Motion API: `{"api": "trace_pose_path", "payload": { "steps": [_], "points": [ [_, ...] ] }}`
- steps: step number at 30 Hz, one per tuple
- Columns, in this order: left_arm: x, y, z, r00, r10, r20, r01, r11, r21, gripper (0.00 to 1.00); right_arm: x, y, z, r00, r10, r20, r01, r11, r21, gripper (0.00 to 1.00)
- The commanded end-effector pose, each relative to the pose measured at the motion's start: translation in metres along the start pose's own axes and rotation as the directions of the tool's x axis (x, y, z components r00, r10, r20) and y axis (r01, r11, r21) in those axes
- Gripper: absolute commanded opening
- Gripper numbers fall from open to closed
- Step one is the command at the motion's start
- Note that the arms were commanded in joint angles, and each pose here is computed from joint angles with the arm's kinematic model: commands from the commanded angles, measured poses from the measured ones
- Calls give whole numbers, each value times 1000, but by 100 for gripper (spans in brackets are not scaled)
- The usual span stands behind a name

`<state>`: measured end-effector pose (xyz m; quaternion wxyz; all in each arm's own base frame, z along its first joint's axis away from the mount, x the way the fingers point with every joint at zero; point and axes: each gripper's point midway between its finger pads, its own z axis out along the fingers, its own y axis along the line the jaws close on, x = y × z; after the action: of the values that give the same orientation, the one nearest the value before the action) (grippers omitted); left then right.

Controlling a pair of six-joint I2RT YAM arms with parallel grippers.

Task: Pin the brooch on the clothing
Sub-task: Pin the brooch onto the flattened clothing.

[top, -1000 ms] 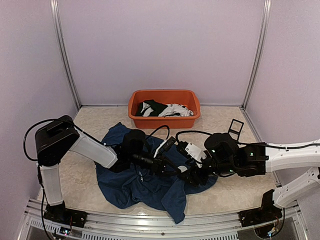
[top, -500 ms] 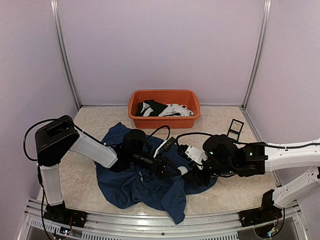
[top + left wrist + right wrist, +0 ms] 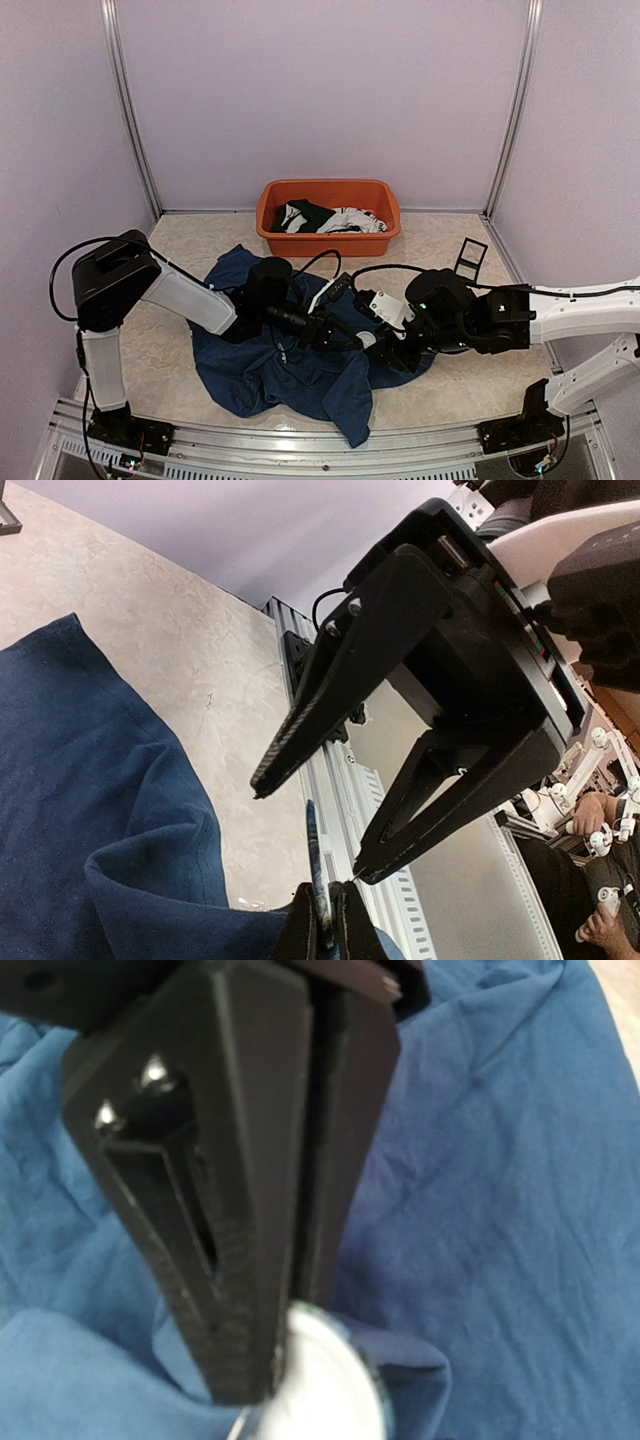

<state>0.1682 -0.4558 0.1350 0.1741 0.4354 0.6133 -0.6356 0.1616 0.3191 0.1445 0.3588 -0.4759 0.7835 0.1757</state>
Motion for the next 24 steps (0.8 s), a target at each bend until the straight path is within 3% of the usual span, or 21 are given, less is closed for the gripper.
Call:
{"api": "trace_pose_path", "payload": {
  "steps": [1, 13, 24],
  "points": [
    [1, 0, 3, 1000, -10, -17, 11, 1000, 29, 0, -15, -4, 0, 999, -19, 33, 18, 999, 35, 42],
    [3, -3, 5, 1000, -12, -26, 13, 999, 47, 0, -19, -7, 0, 999, -25, 43, 23, 998, 53, 27],
    [5, -5, 8, 999, -16, -39, 18, 998, 65, 0, -26, -3, 1, 997, -31, 66, 29, 999, 30, 30]
  ]
}}
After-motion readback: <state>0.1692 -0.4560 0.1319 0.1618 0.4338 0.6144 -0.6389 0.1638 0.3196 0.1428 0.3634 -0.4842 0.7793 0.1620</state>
